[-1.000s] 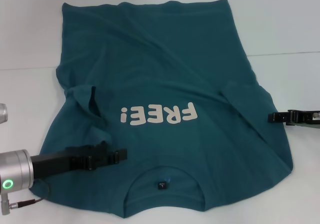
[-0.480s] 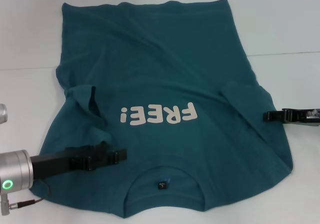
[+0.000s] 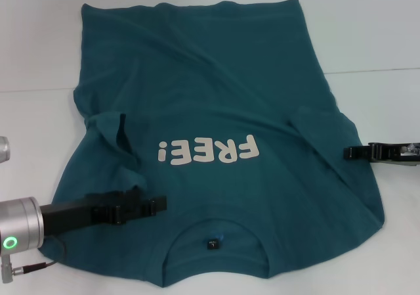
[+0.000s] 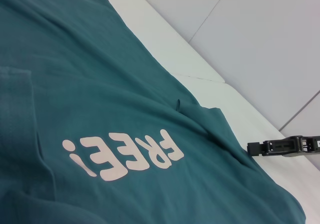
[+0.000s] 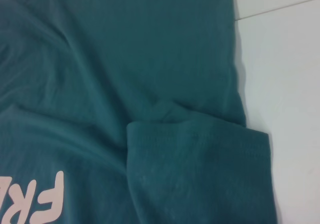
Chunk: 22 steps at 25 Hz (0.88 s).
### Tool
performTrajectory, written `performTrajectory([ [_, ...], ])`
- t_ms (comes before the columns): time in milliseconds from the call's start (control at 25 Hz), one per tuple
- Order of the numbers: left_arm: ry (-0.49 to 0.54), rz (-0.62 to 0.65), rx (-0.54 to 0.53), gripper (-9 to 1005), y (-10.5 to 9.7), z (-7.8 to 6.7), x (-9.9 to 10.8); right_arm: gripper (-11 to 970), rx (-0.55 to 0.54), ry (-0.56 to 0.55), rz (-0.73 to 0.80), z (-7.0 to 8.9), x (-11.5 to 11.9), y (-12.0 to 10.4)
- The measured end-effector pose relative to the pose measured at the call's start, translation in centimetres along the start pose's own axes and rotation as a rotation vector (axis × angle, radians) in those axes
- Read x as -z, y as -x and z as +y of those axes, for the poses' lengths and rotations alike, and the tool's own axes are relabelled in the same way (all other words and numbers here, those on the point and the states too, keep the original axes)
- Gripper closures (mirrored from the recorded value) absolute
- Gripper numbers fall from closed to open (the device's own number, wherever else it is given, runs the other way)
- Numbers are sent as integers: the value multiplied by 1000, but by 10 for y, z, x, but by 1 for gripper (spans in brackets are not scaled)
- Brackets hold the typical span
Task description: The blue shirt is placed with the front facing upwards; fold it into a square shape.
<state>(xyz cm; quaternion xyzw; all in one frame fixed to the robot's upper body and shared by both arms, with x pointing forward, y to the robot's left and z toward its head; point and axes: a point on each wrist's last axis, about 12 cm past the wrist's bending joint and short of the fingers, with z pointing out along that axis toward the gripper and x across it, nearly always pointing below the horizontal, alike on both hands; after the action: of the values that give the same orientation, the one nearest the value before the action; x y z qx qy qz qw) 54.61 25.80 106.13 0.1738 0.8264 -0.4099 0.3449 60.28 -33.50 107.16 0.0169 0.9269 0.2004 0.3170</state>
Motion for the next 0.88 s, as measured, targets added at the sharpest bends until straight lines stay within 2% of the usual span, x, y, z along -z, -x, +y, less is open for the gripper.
performTrajectory([
  [560,-1,-4,0,119,1,0,0,305,2,22,21,1,3,-1],
  [880,6,-10,1,118,2,1,0,305,-13,-10,-21,-6,5,2],
])
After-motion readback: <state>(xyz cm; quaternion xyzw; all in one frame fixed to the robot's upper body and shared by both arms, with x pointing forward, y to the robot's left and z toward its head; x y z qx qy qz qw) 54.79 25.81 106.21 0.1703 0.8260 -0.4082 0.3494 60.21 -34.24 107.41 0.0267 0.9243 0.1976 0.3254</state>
